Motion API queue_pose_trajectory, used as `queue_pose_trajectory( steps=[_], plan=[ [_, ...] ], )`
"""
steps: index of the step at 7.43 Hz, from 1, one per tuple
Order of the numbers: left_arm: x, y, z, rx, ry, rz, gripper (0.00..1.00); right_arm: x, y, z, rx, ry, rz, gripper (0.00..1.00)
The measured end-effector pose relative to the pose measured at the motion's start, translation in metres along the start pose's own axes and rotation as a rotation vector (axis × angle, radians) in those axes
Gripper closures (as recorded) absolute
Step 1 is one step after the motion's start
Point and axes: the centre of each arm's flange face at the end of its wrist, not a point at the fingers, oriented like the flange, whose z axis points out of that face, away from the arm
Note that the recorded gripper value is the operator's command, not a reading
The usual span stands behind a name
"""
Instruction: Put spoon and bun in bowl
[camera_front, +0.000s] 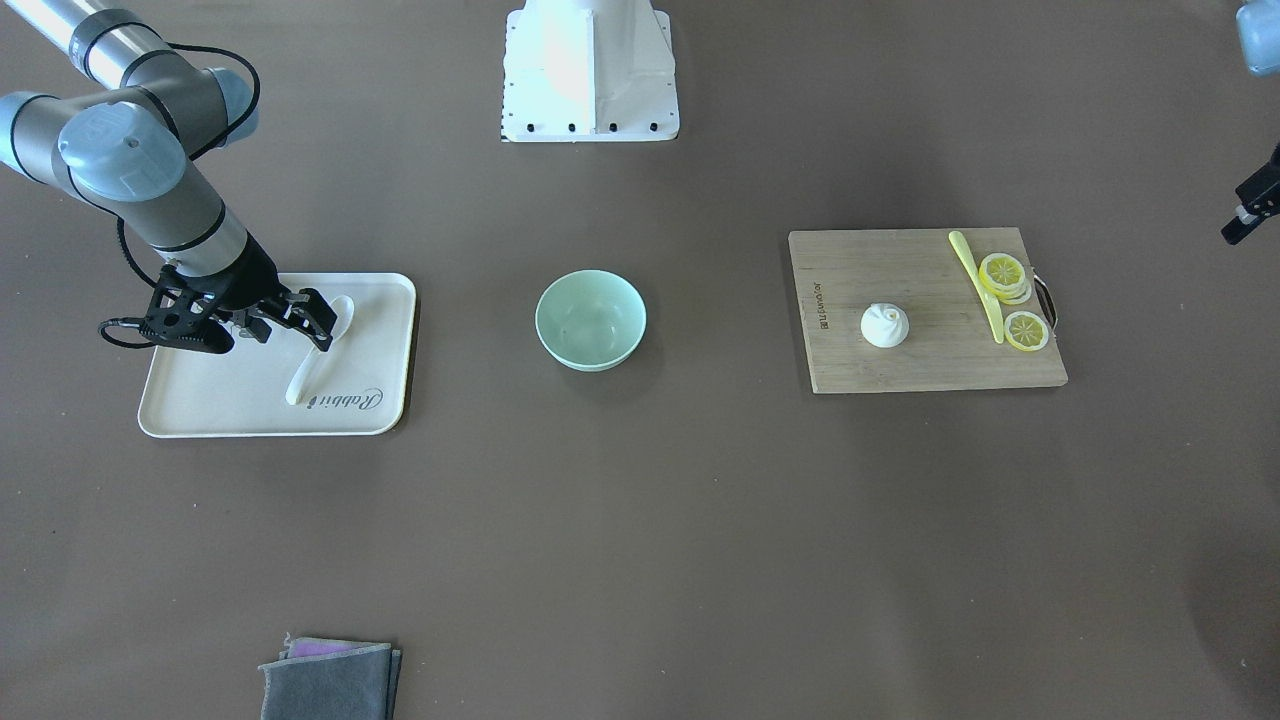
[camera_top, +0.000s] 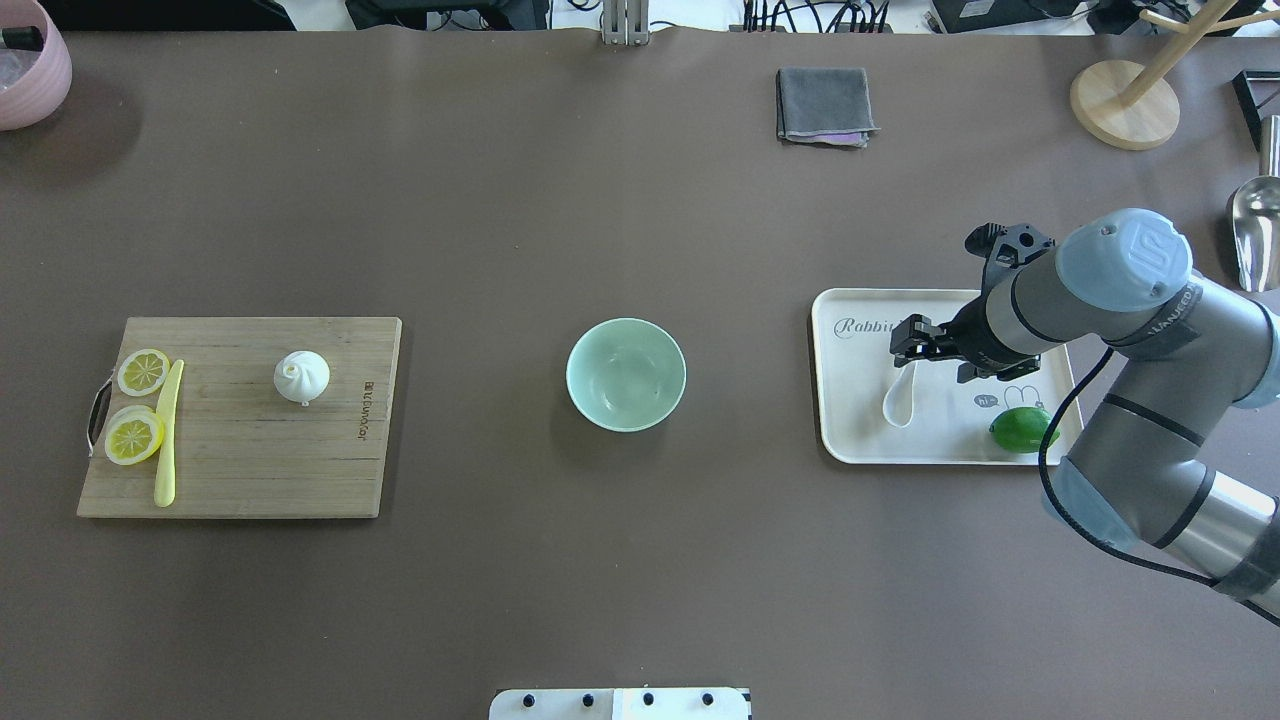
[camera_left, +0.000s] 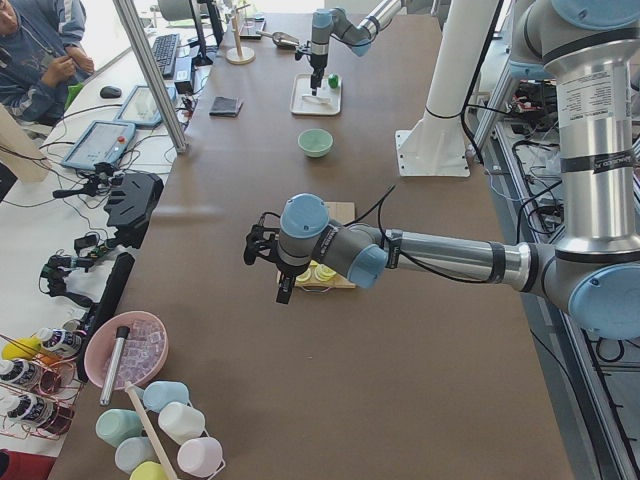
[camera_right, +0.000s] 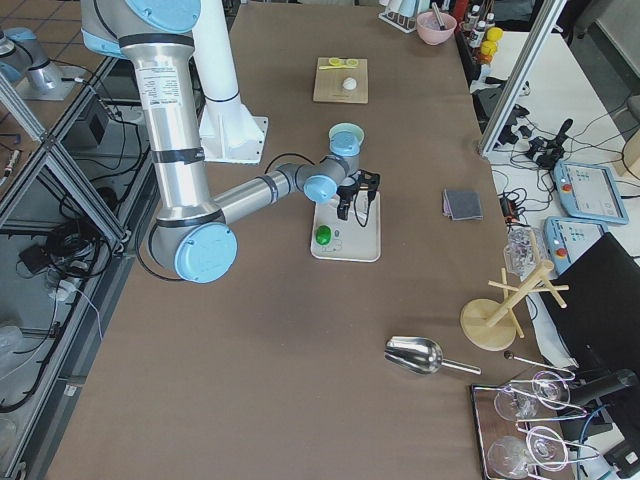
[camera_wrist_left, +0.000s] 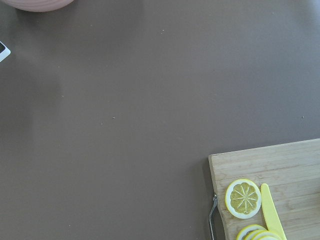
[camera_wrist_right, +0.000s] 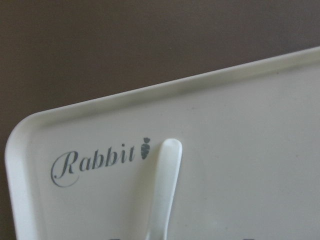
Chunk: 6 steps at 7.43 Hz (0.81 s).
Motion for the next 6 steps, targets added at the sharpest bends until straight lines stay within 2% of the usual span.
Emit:
queue_pose_trajectory(
  steps=[1, 2, 6],
  plan=[
    [0.001, -0.001, 0.000, 0.001, 0.000, 0.000, 0.02, -0.003, -0.004, 0.009, -0.004, 0.009, 0.004, 0.61],
    [0.002, -0.003, -0.001, 0.002, 0.000, 0.002, 0.02, -0.005, -0.007, 0.014, -0.006, 0.013, 0.008, 0.98],
    [0.002, -0.013, 0.002, 0.003, 0.000, 0.003, 0.02, -0.017, -0.005, 0.007, -0.015, -0.011, 0.000, 1.00]
  ],
)
